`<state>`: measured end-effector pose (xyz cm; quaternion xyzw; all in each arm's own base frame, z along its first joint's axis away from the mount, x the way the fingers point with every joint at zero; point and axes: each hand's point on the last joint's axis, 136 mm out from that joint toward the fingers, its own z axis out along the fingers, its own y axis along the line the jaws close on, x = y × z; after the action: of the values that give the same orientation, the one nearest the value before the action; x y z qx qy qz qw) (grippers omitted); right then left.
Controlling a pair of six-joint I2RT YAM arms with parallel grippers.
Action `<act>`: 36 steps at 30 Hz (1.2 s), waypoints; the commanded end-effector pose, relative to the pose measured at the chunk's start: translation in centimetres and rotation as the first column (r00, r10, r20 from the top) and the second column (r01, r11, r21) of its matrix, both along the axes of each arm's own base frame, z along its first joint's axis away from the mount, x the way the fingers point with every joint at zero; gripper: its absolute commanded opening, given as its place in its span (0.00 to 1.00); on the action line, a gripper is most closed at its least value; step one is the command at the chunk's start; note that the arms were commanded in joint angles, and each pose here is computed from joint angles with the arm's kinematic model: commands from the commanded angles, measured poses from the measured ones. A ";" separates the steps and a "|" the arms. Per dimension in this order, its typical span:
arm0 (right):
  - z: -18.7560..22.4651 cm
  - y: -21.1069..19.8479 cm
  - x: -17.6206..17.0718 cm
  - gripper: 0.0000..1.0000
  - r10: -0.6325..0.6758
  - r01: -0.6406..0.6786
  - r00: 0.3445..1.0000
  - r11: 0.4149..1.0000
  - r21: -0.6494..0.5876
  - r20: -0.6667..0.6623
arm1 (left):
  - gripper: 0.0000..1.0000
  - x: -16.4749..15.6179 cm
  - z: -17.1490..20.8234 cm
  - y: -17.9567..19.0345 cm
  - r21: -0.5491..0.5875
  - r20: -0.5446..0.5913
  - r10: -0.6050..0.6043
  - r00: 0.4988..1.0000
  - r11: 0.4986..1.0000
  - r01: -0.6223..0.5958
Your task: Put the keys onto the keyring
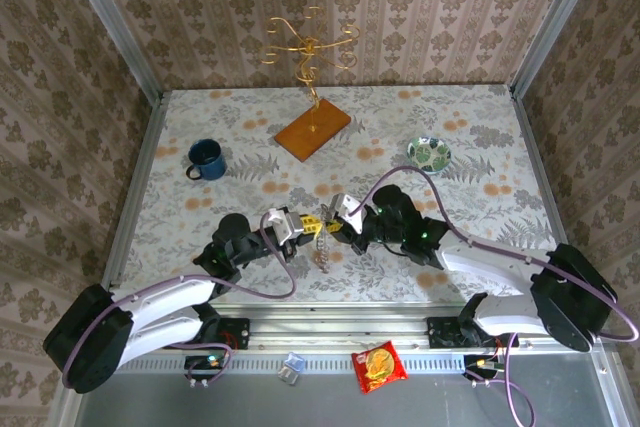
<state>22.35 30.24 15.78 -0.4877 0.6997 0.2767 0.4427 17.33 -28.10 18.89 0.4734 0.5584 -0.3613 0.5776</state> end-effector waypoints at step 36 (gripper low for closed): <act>9.3 11.7 1.0 0.00 0.112 -0.112 0.993 0.994 0.017 0.038 | 0.72 5.9 6.3 24.6 -0.119 -0.052 0.968 0.246 0.239 -0.964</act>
<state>22.65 38.67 22.18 -0.5541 0.6817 0.2486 0.4079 23.42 -8.08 25.48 0.0924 0.6724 -0.0302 0.7338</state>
